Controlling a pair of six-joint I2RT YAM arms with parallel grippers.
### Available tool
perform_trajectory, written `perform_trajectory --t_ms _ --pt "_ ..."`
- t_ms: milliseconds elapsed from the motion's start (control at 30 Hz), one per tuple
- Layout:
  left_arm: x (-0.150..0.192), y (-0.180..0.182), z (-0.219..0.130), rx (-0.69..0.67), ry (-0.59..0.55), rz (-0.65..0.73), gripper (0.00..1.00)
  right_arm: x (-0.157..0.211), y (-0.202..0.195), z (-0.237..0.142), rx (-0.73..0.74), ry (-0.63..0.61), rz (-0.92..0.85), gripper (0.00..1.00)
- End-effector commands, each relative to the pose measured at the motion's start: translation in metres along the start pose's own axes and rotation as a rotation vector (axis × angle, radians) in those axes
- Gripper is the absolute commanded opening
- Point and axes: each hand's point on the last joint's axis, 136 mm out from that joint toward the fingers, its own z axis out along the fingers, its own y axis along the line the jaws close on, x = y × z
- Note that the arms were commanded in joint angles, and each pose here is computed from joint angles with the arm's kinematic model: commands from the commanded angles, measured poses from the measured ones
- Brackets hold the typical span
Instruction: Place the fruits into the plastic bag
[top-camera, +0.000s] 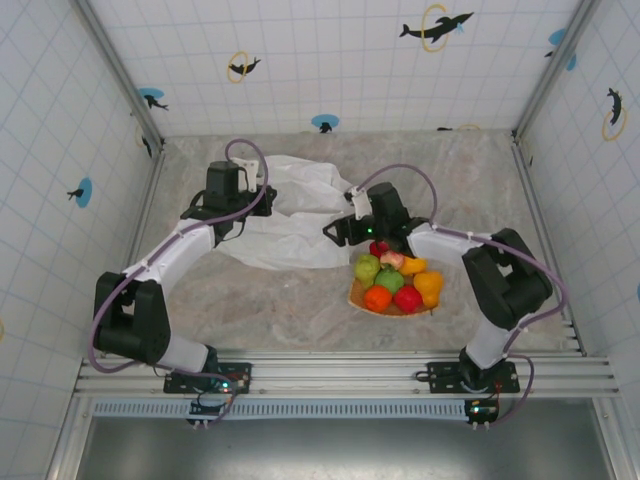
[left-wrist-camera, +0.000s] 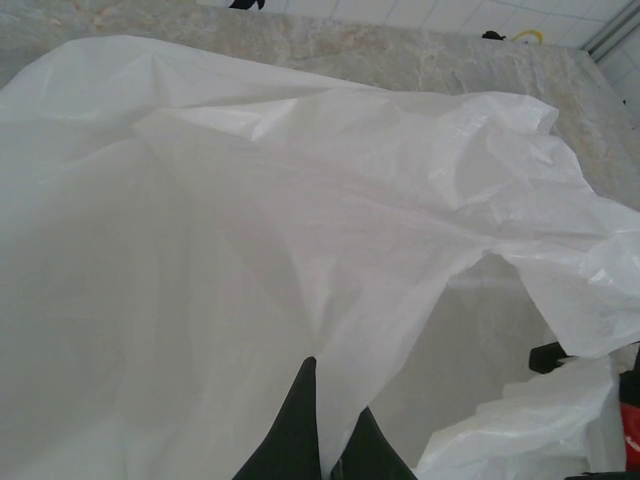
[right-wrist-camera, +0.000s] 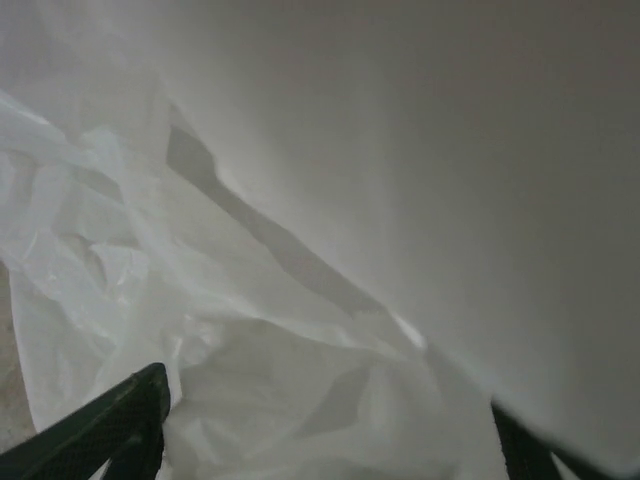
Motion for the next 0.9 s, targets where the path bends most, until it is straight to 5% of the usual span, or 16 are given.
perform_trajectory --t_ms 0,133,300,633,867 --pt "-0.011 -0.009 -0.008 0.019 -0.027 0.011 0.00 -0.027 0.038 -0.002 -0.158 -0.075 -0.071 0.69" --pt "-0.012 -0.002 -0.006 -0.019 -0.028 -0.021 0.00 -0.018 0.081 -0.010 -0.257 -0.063 -0.223 0.43" --pt "-0.011 0.007 -0.002 -0.062 -0.012 -0.096 0.00 0.024 0.121 -0.015 -0.277 0.005 -0.411 0.25" --pt "-0.009 0.022 0.002 -0.104 0.004 -0.183 0.00 0.090 0.167 0.000 -0.236 0.094 -0.677 0.10" --pt "-0.015 0.029 -0.002 -0.061 -0.003 -0.246 0.00 0.114 0.159 0.007 -0.203 0.181 -0.707 0.20"
